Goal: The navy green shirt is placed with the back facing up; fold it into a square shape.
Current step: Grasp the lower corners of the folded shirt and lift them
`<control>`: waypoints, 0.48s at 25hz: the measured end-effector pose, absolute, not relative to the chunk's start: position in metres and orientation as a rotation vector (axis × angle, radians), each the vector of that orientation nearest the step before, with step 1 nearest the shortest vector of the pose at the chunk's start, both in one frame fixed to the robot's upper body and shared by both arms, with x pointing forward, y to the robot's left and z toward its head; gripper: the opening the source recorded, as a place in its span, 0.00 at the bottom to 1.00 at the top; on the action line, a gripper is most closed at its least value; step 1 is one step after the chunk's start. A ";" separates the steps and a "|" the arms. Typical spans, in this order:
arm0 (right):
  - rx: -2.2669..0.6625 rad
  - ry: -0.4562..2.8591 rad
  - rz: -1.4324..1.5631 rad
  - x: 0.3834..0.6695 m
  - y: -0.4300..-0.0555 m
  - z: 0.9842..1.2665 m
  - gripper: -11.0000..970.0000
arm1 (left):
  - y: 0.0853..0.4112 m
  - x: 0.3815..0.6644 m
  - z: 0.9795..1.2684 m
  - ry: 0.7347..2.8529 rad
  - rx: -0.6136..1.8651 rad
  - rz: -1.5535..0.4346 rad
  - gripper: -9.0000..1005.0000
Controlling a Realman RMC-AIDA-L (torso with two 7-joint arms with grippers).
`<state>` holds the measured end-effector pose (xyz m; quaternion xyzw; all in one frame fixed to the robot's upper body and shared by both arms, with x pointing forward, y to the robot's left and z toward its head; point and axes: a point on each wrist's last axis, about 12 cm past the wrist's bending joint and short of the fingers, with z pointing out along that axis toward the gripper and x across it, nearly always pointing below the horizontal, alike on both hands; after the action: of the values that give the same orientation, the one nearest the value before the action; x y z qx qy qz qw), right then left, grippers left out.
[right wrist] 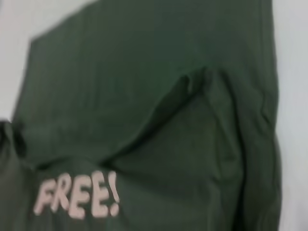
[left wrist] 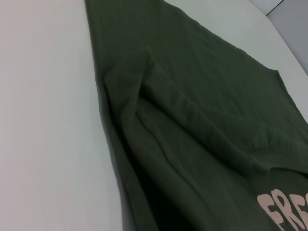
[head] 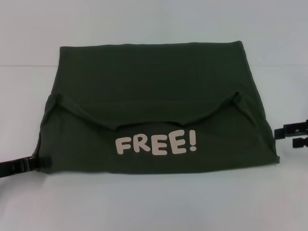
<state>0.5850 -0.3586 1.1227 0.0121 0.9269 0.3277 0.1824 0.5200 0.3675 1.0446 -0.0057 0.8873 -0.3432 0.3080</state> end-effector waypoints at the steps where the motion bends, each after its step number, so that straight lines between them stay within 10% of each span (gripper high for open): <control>1: 0.011 2.644 0.906 0.588 -0.353 1.123 0.88 | 0.368 0.520 1.045 2.346 -0.014 -0.909 0.05; 12: -0.086 2.750 0.786 0.603 -0.321 1.113 0.88 | 0.368 0.521 1.046 2.343 0.003 -0.911 0.05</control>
<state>0.6030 -0.3212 1.1128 -0.0296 0.9517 0.2718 0.1395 0.5206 0.3678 1.0463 0.0012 0.8865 -0.3446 0.3087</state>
